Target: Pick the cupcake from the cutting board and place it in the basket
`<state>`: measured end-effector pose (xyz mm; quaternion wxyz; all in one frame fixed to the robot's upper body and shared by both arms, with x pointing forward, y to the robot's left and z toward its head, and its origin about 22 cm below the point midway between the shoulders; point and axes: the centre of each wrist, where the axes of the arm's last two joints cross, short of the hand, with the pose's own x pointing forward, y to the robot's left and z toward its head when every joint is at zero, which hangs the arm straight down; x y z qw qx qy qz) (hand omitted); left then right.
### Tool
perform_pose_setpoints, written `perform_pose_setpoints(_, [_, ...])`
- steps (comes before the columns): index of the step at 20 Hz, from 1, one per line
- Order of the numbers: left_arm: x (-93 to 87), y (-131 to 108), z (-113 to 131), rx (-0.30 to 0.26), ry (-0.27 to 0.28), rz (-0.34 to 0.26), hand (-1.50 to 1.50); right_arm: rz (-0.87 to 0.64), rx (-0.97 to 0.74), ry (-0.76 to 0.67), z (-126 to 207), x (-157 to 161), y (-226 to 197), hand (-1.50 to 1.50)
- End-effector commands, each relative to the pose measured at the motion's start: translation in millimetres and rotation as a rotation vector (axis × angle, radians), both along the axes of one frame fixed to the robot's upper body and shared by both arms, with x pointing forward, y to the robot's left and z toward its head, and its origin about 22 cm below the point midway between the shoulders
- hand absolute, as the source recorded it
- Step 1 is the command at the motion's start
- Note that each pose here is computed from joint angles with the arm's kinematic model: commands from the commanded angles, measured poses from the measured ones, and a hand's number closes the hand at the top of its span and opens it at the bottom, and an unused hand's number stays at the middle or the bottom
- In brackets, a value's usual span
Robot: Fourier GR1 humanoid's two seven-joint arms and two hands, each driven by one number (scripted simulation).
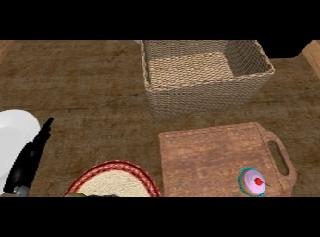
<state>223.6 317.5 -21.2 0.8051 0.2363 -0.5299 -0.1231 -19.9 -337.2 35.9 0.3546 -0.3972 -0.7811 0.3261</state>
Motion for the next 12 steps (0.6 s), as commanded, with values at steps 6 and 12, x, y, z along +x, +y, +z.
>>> perform_pose_setpoints(6, [14.0, -15.6, -7.7, 0.005, 0.01, -0.022, 0.0, 0.112, -0.101, -0.139, -35.0, 27.4, 9.4, -1.5])
perform_pose_setpoints(12, [21.2, 1.5, 9.8, -0.001, 0.012, -0.017, 0.0, 0.126, -0.119, -0.158, -42.0, 23.5, 23.3, -1.5])
